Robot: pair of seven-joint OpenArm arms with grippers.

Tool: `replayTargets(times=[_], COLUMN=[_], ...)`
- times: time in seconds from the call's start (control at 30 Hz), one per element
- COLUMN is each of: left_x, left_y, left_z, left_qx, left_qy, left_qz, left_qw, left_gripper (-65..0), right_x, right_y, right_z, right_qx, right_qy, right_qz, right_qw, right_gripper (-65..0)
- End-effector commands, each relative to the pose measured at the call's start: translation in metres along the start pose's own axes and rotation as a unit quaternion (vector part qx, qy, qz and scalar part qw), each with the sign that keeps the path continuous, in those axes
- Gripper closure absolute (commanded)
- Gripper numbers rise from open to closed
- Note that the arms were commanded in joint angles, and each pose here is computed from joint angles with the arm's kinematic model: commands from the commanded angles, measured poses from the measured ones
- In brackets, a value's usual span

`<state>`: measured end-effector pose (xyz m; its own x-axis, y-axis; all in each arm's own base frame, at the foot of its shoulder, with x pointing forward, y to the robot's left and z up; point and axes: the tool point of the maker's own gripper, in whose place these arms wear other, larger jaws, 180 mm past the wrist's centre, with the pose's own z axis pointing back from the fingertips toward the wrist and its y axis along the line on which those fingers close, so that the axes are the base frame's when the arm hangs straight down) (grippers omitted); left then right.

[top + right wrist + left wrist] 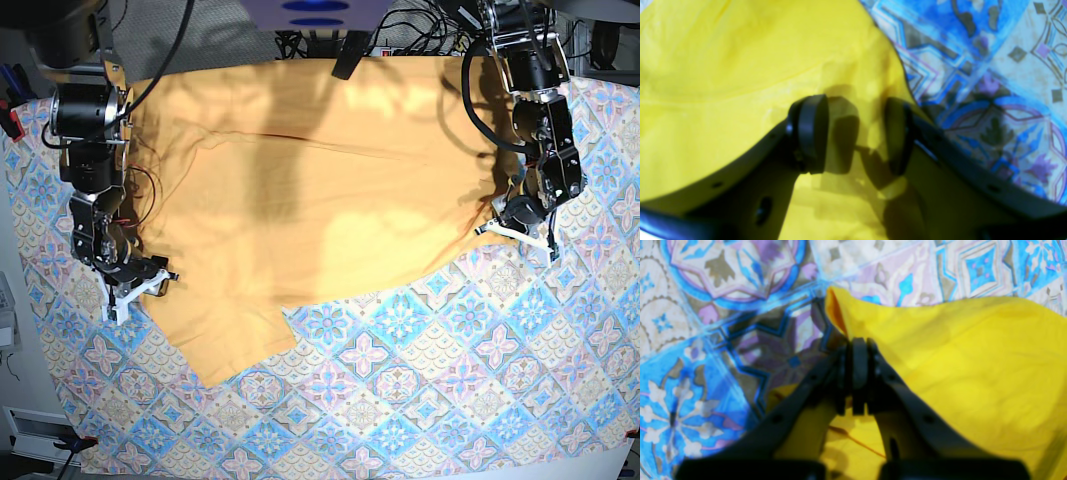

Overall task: Fold the T-shirt properly
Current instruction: 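Hold the orange shirt's side edges with both grippers, adjusting grip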

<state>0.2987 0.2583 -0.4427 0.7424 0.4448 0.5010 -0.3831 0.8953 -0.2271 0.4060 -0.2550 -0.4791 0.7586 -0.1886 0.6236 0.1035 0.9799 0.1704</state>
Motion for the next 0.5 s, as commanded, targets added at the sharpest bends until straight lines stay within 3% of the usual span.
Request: replayTargets(times=[0.0, 0.1, 0.3, 0.47], left_x=[0.019, 0.019, 0.018, 0.018], left_y=[-0.002, -0.002, -0.002, -0.002], left_z=[0.005, 0.005, 0.005, 0.005], left_qx=[-0.004, -0.004, -0.003, -0.003], left_qy=[-0.025, -0.025, -0.024, -0.024], left_qz=[-0.004, -0.004, -0.004, -0.004], left_qw=[1.0, 1.0, 1.0, 1.0], left_gripper=[0.0, 0.0, 0.0, 0.0], right_x=[0.001, -0.016, -0.023, -0.022], right_y=[-0.004, -0.008, 0.024, 0.029], right_z=[0.001, 0.0, 0.002, 0.004], right_qx=[-0.003, -0.006, 0.085, 0.104], right_qy=[0.011, 0.036, 0.046, 0.044], right_qz=[0.003, -0.008, 0.028, 0.035], right_qw=[0.9999, 0.9993, 0.9949, 0.9929], right_gripper=[-26.8, -26.1, -9.7, -3.8])
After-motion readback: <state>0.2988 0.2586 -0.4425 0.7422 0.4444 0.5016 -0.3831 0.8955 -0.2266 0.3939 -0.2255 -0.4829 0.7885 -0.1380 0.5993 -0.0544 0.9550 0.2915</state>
